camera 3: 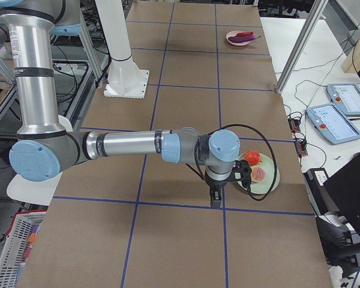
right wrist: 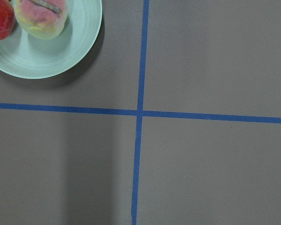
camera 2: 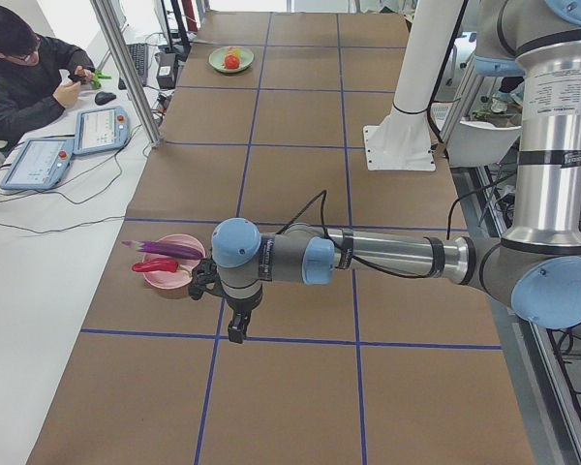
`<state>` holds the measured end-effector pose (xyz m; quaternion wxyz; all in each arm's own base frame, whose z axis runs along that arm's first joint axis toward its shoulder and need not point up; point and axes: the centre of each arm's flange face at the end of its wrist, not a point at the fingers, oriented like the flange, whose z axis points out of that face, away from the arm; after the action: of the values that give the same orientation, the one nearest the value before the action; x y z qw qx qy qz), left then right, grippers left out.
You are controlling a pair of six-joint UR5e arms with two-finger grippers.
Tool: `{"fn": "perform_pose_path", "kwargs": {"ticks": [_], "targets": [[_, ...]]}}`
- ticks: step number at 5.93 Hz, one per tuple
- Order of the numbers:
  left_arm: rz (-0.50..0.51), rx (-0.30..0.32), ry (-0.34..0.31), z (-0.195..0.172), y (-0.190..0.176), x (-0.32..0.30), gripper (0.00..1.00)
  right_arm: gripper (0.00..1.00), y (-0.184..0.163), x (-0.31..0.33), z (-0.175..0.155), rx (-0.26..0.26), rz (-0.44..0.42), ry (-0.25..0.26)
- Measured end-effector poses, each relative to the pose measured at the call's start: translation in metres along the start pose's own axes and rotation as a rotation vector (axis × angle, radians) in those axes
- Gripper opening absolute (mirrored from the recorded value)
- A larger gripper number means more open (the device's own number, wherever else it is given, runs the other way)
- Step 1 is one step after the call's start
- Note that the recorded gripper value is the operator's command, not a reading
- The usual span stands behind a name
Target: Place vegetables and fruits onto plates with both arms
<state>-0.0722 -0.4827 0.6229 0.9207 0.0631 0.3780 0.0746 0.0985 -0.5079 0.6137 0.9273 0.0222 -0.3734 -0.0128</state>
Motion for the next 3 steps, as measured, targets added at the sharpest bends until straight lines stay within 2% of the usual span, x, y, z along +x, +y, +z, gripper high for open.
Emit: {"fn": "perform_pose_path", "kwargs": {"ticks": [3], "targets": [[0.0, -0.001, -0.002, 0.0007, -0.0002, -0.0005, 1.0, 1.0, 0.0038, 0.0015, 0.0024, -0.003, 0.006, -0.014]]}}
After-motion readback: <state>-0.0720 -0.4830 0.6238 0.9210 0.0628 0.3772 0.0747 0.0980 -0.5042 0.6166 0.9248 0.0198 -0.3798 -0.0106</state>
